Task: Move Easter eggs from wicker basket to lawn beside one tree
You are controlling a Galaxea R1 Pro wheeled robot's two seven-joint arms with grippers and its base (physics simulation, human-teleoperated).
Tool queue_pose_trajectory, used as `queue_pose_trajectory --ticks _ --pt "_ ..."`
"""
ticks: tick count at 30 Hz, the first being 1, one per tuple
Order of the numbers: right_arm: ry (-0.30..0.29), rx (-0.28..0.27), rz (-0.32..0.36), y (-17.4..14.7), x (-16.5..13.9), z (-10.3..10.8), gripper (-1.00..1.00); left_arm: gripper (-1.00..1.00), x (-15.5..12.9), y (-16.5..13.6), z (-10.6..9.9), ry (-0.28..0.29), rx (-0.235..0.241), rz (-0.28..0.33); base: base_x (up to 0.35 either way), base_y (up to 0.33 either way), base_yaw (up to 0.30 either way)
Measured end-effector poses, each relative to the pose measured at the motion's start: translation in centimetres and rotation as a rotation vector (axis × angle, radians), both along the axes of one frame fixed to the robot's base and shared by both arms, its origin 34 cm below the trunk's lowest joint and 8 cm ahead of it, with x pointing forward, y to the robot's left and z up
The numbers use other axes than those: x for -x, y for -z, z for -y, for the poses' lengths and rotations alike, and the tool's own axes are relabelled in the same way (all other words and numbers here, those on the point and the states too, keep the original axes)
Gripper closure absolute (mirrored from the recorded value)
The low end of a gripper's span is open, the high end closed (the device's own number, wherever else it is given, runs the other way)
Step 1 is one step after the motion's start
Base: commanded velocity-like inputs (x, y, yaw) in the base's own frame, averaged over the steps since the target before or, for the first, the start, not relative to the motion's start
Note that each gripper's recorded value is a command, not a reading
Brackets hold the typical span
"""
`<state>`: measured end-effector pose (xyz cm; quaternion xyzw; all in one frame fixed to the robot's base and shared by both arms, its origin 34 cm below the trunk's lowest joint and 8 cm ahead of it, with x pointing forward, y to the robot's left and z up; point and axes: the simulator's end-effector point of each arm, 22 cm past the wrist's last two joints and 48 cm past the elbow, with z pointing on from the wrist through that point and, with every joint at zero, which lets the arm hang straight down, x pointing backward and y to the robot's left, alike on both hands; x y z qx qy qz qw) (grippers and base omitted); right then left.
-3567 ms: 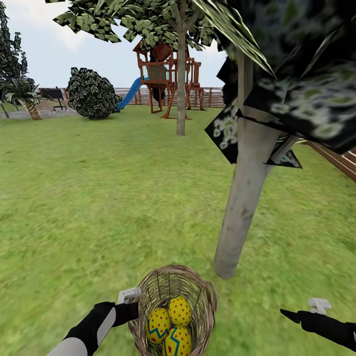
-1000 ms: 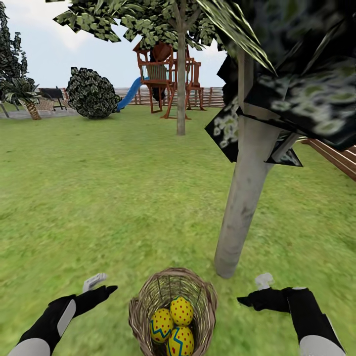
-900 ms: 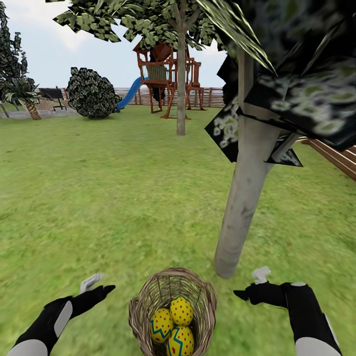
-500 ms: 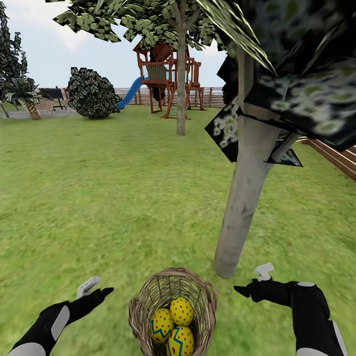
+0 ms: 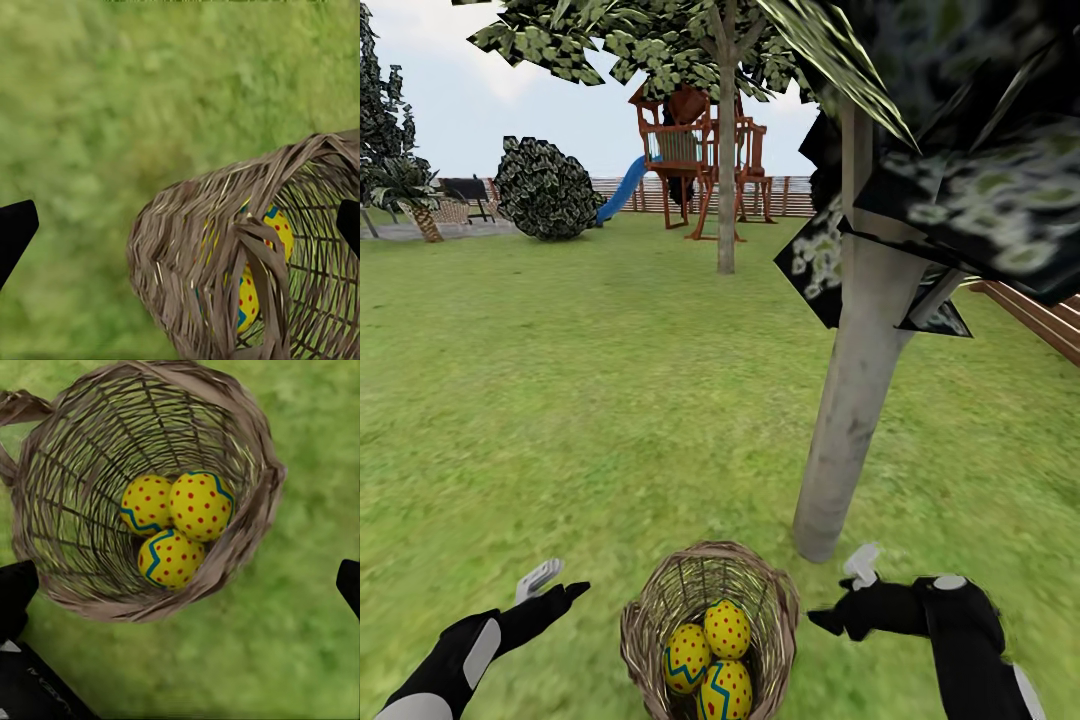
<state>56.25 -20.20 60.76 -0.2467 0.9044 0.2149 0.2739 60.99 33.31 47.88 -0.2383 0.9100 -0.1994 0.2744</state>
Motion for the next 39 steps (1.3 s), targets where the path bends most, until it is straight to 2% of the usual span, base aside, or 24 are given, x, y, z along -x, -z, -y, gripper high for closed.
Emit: queue_pose_trajectory --ticks 6,9,13,16,18,19,20,24,26,29,30,33,36,39 --pt "-0.102 0.018 -0.047 -0.4 0.7 -5.3 -1.0 -1.0 0.0 0.0 -0.1 -0.004 0.002 0.002 0.0 0.0 0.0" --pt "-0.133 0.062 -0.067 -0.3 0.9 -7.7 -1.0 -1.0 -0.2 -0.4 0.0 -0.005 0.023 0.017 0.0 0.0 0.0" --pt "-0.126 0.155 -0.062 0.1 0.5 -9.7 -1.0 -1.0 -0.8 -1.6 0.6 0.009 0.085 0.07 0.0 0.0 0.0" --pt "-0.11 0.204 -0.049 0.0 -0.2 -10.4 -1.0 -1.0 -1.4 -3.4 -1.2 0.021 0.116 0.124 0.0 0.0 0.0" --pt "-0.101 0.222 -0.043 -0.1 -0.4 -10.8 -1.0 -1.0 -1.7 -4.8 -1.3 0.043 0.168 0.155 0.0 0.0 0.0" --pt "-0.097 0.238 -0.037 -0.1 -0.6 -11.0 -1.0 -1.0 -2.0 -5.9 -1.0 0.057 0.206 0.181 0.0 0.0 0.0" --pt "-0.089 0.284 -0.014 -0.2 -1.0 -11.3 -1.0 -1.0 -3.1 -9.1 -0.3 0.095 0.288 0.258 0.0 0.0 0.0" --pt "-0.025 0.421 0.073 -0.6 -3.1 -10.0 -1.0 -1.0 -4.9 -17.7 1.1 0.2 0.451 0.424 0.0 0.0 0.0" --pt "-0.021 0.453 0.094 -0.7 -3.8 -10.1 -1.0 -1.0 -5.3 -20.1 0.3 0.199 0.475 0.478 0.0 0.0 0.0" --pt "-0.03 0.509 0.095 0.2 -4.5 -9.9 -1.0 -1.0 -5.9 -23.5 -2.8 0.131 0.486 0.586 0.0 0.0 0.0" --pt "-0.029 0.534 0.089 0.9 -4.7 -9.7 -1.0 -1.0 -6.0 -25.2 -4.3 0.097 0.499 0.646 0.0 0.0 0.0" --pt "-0.013 0.544 0.09 1.4 -5.2 -9.6 -1.0 -1.0 -5.5 -28.1 -5.9 0.071 0.541 0.748 0.0 0.0 0.0" --pt "-0.037 0.512 0.101 1.2 -5.0 -11.5 -1.0 -1.0 -5.2 -29.4 -5.8 0.089 0.572 0.795 0.0 0.0 0.0" --pt "-0.143 0.511 0.147 0.7 -3.9 -15.3 -1.0 -1.0 -5.0 -30.0 -5.4 0.104 0.589 0.811 0.0 0.0 0.0"
